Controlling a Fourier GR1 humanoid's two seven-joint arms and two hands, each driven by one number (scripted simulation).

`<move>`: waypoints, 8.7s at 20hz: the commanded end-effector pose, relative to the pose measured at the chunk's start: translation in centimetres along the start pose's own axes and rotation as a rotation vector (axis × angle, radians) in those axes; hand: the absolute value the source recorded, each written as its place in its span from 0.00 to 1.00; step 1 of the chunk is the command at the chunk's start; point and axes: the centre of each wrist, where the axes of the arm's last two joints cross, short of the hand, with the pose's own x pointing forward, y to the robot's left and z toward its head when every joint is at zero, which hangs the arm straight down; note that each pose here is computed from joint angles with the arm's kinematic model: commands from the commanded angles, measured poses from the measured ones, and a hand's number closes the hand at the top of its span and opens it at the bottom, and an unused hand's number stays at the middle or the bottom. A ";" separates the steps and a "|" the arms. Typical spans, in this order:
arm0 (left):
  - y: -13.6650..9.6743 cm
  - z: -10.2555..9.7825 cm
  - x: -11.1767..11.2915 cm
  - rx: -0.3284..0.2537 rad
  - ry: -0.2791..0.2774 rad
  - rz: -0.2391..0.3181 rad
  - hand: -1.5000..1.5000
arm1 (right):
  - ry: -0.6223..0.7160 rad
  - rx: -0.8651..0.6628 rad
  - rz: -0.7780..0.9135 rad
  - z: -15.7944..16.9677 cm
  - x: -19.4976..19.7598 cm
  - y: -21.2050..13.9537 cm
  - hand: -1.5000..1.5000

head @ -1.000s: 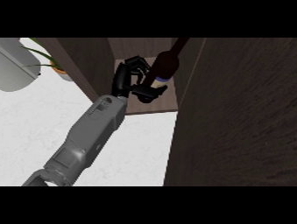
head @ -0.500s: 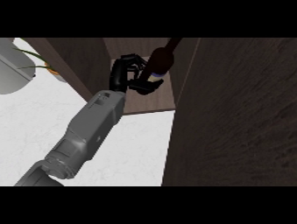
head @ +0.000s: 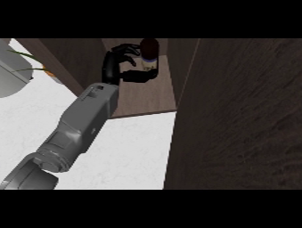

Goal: Pick up the wine, place it into the cabinet and close the cabinet

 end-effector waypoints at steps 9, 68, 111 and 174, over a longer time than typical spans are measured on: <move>0.0 -0.5 0.5 0.105 -0.031 -0.147 0.00 | -0.011 0.042 -0.093 0.7 2.1 0.0 0.00; 0.1 11.8 -2.0 -0.353 -0.074 0.546 0.00 | 0.030 -0.058 -0.019 2.3 4.8 -1.3 0.00; 24.3 19.0 -1.4 -0.203 -0.170 0.502 0.00 | 0.076 0.509 -0.101 1.7 4.7 1.2 1.00; 28.6 16.0 -0.7 -0.225 -0.199 0.506 0.00 | 0.183 0.283 -0.054 -30.6 -9.9 3.8 1.00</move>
